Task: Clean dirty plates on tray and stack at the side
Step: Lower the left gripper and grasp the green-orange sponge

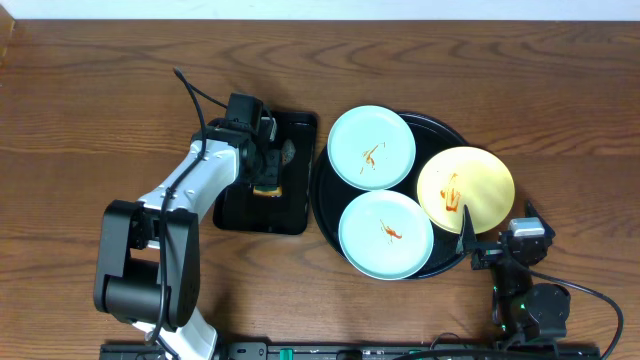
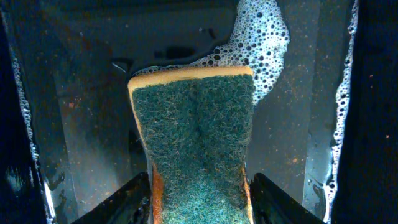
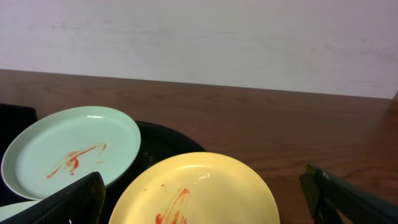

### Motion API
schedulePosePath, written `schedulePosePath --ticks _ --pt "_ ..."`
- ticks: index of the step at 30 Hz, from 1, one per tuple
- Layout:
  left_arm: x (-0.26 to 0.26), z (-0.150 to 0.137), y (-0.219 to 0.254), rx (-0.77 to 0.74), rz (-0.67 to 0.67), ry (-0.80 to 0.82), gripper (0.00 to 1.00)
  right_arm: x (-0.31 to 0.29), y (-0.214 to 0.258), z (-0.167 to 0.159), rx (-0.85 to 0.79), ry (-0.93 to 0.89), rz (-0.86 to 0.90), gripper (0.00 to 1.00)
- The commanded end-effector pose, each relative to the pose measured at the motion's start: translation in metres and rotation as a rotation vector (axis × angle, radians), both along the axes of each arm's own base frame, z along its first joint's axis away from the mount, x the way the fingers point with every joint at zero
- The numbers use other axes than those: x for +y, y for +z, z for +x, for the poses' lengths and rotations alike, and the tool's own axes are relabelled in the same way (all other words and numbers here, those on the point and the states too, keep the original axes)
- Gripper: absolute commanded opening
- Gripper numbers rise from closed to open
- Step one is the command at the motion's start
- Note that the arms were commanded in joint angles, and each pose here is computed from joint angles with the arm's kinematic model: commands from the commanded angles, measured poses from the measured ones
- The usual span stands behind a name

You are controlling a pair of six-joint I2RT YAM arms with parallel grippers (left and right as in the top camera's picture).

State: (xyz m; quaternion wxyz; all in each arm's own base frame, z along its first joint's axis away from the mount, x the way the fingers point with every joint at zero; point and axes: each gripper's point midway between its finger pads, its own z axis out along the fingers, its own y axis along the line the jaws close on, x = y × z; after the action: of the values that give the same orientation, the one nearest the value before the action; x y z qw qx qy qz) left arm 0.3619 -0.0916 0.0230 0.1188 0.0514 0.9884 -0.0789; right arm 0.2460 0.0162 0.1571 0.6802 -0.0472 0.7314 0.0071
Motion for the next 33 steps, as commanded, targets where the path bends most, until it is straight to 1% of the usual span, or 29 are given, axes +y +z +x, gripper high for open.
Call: schedulePosePath --ticks 1,5,14,16,19,20,21,24,26,27,28,33 --pt "0.001 0.002 -0.002 0.002 0.008 0.005 0.52 0.003 0.000 0.000 -0.002 0.014 -0.008 0.99" --pt "0.001 -0.002 -0.005 0.014 0.010 0.006 0.52 0.003 0.000 0.000 -0.002 0.014 -0.008 0.99" --pt "0.000 0.000 -0.007 0.006 0.009 0.004 0.52 0.003 0.000 0.000 -0.002 0.014 -0.008 0.99" --pt "0.000 0.000 -0.010 0.012 0.010 0.005 0.50 0.003 0.000 0.000 -0.002 0.014 -0.008 0.99" --pt "0.001 0.000 -0.018 0.026 0.013 0.005 0.43 0.003 0.000 0.000 -0.002 0.014 -0.008 0.99" --pt "0.001 -0.001 -0.021 0.035 0.014 0.005 0.40 0.003 0.000 0.000 -0.002 0.014 -0.008 0.99" --pt "0.001 -0.002 -0.022 0.041 0.015 0.005 0.32 0.003 0.000 0.000 -0.001 0.014 -0.008 0.99" --pt "0.001 -0.002 -0.022 0.041 0.013 0.016 0.26 0.003 0.000 0.000 -0.002 0.014 -0.008 0.99" --pt "0.001 -0.002 -0.022 0.042 0.013 0.017 0.19 0.003 0.000 0.000 -0.002 0.014 -0.008 0.99" --pt "0.001 -0.002 -0.022 0.045 0.013 0.017 0.11 0.003 0.000 0.000 -0.002 0.014 -0.008 0.99" --pt "0.001 -0.003 -0.022 0.046 0.012 0.020 0.08 0.003 0.000 0.000 -0.002 0.014 -0.008 0.99" --pt "0.002 -0.005 -0.020 0.055 0.013 0.024 0.08 0.003 0.000 0.000 -0.002 0.014 -0.008 0.99"
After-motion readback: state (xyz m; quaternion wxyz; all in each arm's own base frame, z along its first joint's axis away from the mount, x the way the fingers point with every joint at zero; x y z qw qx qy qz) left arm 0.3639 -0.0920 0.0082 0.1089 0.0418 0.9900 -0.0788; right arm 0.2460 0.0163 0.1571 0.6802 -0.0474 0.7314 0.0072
